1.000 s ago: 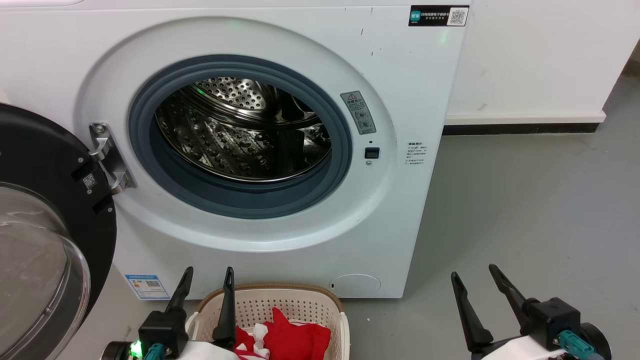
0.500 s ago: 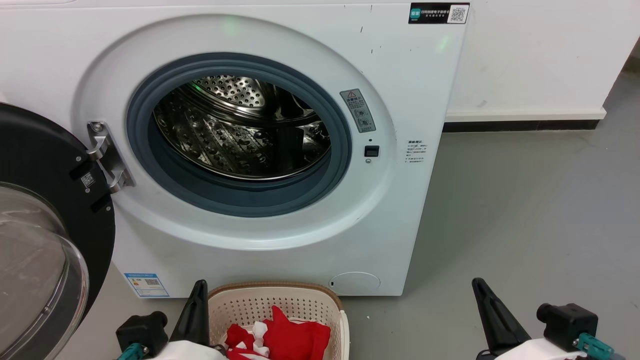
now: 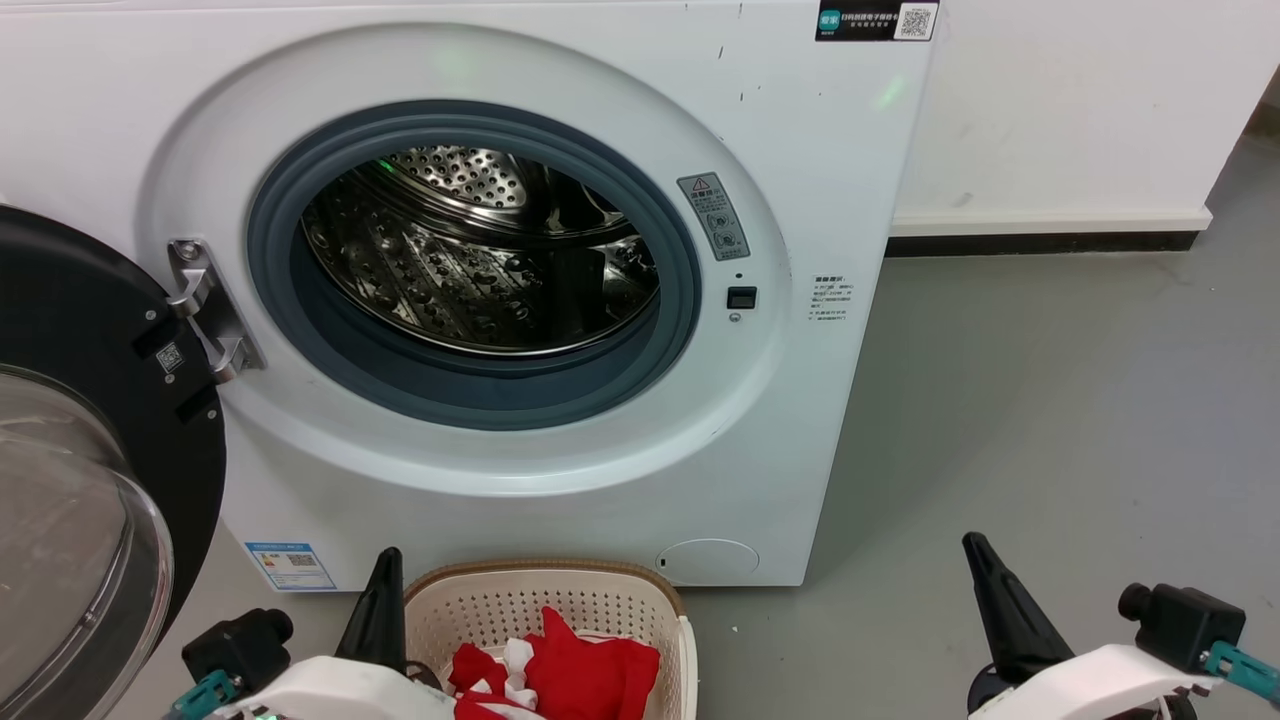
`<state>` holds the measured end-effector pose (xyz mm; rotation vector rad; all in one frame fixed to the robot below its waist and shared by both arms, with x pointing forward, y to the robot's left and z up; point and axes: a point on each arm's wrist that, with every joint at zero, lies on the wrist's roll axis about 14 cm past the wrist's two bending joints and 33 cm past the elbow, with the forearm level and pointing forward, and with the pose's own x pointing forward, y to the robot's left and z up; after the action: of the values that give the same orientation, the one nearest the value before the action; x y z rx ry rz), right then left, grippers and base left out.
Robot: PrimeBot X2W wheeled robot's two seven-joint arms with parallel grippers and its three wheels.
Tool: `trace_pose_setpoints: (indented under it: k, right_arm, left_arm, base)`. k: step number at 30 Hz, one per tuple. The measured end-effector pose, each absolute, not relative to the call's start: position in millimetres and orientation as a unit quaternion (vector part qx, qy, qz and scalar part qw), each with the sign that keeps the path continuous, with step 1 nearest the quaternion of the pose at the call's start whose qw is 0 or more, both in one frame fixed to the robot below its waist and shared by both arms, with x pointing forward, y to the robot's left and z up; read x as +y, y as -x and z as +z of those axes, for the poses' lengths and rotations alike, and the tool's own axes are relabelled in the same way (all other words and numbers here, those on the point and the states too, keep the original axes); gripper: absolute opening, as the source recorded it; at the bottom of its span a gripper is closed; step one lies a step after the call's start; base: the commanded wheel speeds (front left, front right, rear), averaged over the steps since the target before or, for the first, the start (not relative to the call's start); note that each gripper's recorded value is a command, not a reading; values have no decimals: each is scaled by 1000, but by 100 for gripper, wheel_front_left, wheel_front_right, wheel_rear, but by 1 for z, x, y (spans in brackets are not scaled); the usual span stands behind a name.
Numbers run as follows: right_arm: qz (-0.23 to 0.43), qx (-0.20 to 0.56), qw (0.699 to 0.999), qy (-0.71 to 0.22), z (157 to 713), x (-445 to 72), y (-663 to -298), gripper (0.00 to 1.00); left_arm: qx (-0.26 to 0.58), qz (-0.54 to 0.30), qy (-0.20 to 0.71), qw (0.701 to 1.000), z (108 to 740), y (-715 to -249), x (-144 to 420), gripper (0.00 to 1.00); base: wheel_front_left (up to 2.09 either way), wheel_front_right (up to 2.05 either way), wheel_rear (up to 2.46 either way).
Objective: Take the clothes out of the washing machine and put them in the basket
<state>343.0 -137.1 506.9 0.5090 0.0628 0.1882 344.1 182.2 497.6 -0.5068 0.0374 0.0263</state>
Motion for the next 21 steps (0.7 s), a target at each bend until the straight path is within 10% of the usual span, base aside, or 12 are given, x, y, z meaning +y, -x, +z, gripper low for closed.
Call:
trace_pose_setpoints:
  k: [21]
  right_arm:
    - [63,31,916,-395,507,-155,-356,0]
  left_arm:
    - [26,18,396,918,497,-356,188,0]
  base:
    - [0,0,0]
